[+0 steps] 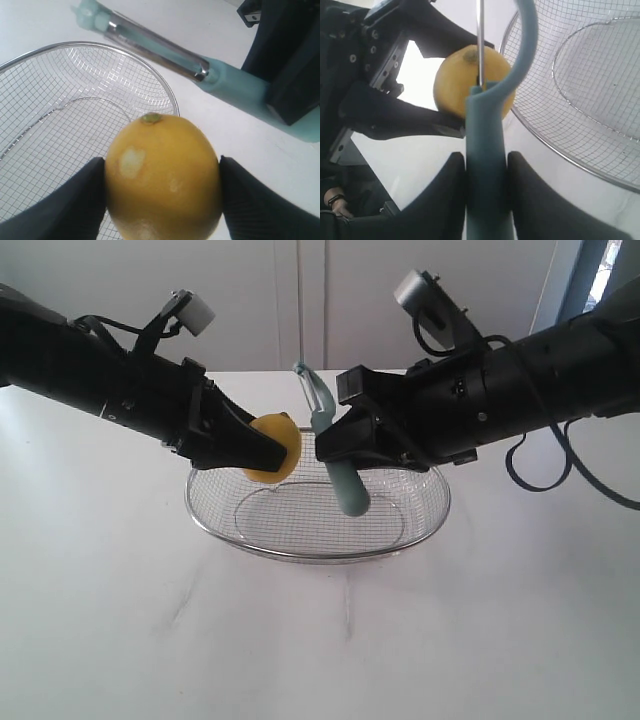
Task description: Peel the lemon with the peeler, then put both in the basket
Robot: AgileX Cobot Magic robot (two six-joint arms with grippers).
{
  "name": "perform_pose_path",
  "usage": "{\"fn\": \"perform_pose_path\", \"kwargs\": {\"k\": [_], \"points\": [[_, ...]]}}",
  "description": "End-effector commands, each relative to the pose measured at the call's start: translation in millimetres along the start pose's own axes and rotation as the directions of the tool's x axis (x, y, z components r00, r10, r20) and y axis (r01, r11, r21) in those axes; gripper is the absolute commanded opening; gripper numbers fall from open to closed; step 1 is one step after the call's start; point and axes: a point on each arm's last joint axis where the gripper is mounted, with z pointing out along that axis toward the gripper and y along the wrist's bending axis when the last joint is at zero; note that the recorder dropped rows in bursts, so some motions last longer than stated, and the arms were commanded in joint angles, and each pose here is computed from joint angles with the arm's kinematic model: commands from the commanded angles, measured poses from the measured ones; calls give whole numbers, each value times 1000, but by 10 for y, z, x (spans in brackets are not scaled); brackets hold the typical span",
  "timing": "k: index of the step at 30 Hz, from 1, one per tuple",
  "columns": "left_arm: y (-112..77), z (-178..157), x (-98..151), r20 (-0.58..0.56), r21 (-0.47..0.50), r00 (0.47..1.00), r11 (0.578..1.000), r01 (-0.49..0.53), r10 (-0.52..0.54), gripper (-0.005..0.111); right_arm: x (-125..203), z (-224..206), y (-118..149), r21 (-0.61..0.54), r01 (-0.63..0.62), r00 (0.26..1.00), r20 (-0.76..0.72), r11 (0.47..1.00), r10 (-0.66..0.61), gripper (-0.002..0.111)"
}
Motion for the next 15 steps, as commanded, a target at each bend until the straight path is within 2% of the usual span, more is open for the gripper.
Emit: {"fn": "perform_pose_path", "kwargs": {"k": [1, 15], "points": [[-36, -25, -27, 27, 20, 1000, 1000, 16, -16, 0, -25, -30, 12, 15, 31, 999, 22, 999, -31, 0], [-38, -25, -26, 27, 22, 1000, 1000, 16, -16, 0, -285, -182, 94, 155, 200, 978, 28, 967, -207, 0]]}}
